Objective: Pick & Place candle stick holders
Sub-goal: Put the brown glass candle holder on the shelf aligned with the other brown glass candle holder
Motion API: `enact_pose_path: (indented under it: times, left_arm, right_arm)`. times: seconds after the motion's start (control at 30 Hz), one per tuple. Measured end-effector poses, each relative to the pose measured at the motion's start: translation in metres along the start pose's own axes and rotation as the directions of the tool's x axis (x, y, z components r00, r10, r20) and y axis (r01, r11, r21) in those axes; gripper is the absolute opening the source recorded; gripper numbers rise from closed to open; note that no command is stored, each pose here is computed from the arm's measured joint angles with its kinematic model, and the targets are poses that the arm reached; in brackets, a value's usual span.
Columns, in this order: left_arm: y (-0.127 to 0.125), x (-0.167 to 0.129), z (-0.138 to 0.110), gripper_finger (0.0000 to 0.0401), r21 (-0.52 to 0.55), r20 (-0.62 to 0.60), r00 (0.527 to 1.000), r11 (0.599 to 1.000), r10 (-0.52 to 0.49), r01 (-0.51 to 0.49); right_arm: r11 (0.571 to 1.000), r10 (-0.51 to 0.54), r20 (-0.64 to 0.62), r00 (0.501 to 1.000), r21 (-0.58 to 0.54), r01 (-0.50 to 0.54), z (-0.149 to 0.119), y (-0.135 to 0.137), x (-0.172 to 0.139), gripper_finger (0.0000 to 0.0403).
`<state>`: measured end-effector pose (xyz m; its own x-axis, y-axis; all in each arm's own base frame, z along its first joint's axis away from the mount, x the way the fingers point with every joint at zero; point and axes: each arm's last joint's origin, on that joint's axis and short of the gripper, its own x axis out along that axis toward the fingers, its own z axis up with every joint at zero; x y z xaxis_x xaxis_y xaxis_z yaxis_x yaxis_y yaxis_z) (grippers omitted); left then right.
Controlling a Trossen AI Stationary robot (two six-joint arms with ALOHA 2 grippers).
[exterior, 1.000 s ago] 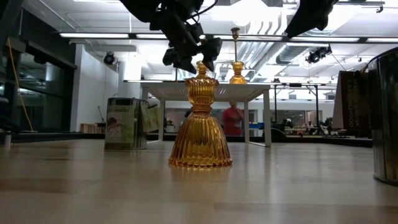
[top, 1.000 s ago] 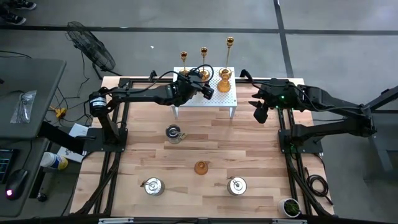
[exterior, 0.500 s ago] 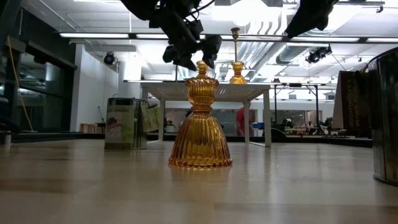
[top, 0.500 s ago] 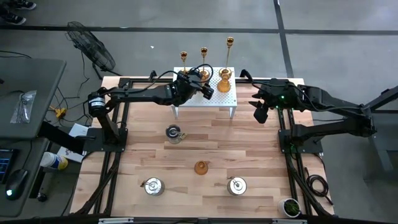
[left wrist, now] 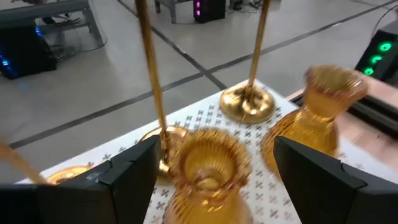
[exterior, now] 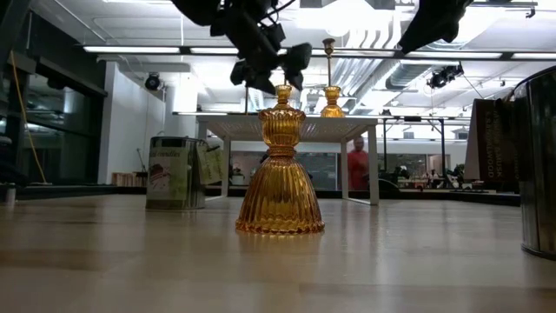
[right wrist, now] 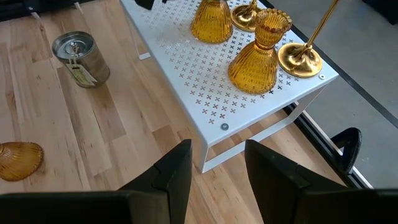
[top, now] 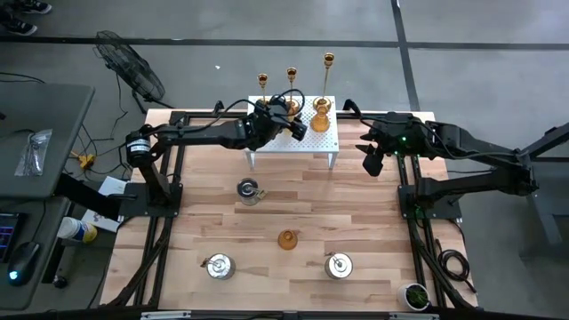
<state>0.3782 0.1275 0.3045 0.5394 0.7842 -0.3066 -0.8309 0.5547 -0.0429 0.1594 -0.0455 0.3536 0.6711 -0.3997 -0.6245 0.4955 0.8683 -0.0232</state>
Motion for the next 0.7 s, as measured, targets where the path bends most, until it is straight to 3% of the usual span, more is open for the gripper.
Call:
enact_pose_path:
  times: [0.43,0.7]
  left_arm:
    - [-0.005,-0.014,0.052,0.0306,0.056,0.089,0.996,0.998,-0.03,0.025]
    - [0.0,-0.035,0.081,0.0304,0.156,-0.064,0.996,0.985,-0.068,0.077]
  right_arm:
    - [1.0,-0.001,-0.005,1.0,-0.001,0.001,-0.001,0.0,0.0,0.014]
    - [1.0,-0.007,-0.039,0.999,-0.01,0.006,-0.004,-0.001,0.0,0.014]
